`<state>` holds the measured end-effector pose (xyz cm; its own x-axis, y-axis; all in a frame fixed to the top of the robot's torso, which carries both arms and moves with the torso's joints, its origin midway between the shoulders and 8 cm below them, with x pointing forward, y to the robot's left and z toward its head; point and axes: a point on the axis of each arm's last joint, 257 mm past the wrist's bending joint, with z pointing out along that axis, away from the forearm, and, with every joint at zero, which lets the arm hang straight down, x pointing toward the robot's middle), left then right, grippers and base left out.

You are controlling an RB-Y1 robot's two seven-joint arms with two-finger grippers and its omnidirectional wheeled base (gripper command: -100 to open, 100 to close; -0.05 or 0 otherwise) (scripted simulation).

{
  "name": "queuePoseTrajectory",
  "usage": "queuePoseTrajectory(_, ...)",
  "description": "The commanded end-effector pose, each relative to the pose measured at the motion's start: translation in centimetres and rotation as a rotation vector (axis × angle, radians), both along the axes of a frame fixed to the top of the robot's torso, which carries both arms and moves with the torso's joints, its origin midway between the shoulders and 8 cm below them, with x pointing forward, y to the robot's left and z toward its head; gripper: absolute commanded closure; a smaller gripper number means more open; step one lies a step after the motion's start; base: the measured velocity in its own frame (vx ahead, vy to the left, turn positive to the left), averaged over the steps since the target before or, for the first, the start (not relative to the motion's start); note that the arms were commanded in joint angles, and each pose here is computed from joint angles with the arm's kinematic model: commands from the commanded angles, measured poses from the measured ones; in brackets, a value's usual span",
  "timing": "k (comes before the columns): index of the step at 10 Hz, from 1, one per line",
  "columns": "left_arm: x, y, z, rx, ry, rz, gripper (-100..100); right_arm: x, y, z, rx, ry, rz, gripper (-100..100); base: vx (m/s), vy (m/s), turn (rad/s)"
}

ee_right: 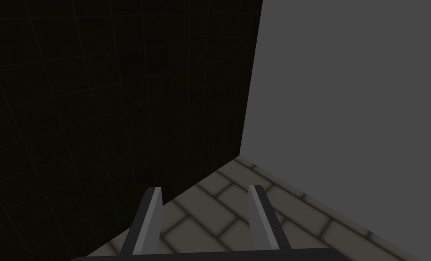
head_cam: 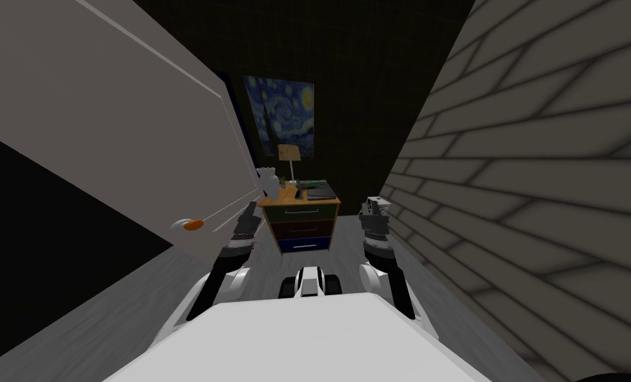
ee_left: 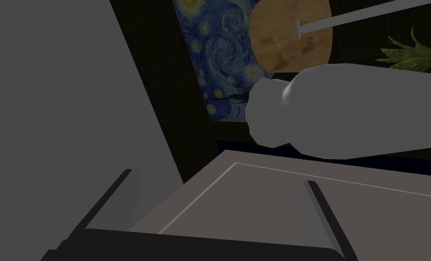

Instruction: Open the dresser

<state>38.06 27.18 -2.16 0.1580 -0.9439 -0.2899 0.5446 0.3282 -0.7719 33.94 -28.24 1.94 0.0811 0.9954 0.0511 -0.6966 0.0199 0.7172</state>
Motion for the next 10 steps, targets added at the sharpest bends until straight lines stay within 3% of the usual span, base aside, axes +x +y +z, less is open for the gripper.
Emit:
queuePoseTrajectory(1, 0.4, 0.1, -1.8, 0.033, 0.010, -0.011, -100, 0.0, 0.0, 0.0, 0.000, 0.000, 0.000, 0, 0.051, -0.008, 0.010)
queuePoseTrajectory(10, 1.2, 0.9, -7.7, 0.098, 0.042, -0.026, -100, 0.0, 0.0, 0.0, 0.000, 0.000, 0.000, 0, 0.050, -0.006, 0.009)
